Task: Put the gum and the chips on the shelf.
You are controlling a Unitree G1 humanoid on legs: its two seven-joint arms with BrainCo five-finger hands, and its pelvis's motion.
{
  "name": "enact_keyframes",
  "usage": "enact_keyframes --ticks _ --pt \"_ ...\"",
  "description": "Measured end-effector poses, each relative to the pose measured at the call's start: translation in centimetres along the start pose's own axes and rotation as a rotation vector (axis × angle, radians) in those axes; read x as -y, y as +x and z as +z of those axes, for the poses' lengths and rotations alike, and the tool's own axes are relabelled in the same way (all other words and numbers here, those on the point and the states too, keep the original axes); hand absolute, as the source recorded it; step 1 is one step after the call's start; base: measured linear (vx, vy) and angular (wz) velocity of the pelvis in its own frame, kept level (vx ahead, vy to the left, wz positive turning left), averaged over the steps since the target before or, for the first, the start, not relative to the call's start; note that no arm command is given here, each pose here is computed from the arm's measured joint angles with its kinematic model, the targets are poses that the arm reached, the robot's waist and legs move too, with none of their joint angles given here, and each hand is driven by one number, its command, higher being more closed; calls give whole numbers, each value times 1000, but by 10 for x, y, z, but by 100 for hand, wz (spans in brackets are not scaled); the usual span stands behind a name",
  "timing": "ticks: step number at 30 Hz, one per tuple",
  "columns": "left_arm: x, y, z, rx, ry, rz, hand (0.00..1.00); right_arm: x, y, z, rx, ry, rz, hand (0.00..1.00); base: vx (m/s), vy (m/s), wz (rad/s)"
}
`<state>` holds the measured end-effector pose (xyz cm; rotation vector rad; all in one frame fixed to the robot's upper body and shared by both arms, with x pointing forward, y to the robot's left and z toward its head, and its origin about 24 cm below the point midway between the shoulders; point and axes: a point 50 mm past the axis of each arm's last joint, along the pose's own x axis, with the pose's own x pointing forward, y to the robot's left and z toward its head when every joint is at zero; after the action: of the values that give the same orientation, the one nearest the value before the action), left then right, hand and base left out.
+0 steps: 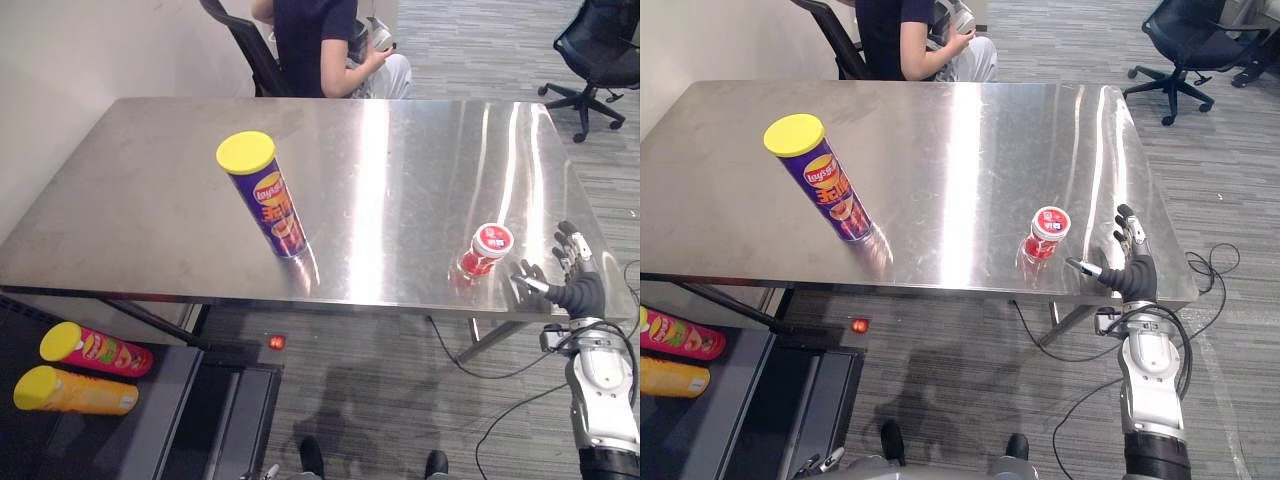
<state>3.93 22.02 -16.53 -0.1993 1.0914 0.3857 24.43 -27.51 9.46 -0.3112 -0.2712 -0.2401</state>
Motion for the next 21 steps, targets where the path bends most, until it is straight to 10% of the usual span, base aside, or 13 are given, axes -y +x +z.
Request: enact_keyframes --ticks 19,20,21 --pt "-2 1 4 7 6 12 0 -31 26 8 37 51 72 0 -5 -8 7" --pt "-2 1 4 8 6 13 0 -33 26 8 38 51 78 100 -13 -2 6" --pt "-2 1 4 8 7 13 0 -35 27 9 40 56 86 100 -3 -2 5"
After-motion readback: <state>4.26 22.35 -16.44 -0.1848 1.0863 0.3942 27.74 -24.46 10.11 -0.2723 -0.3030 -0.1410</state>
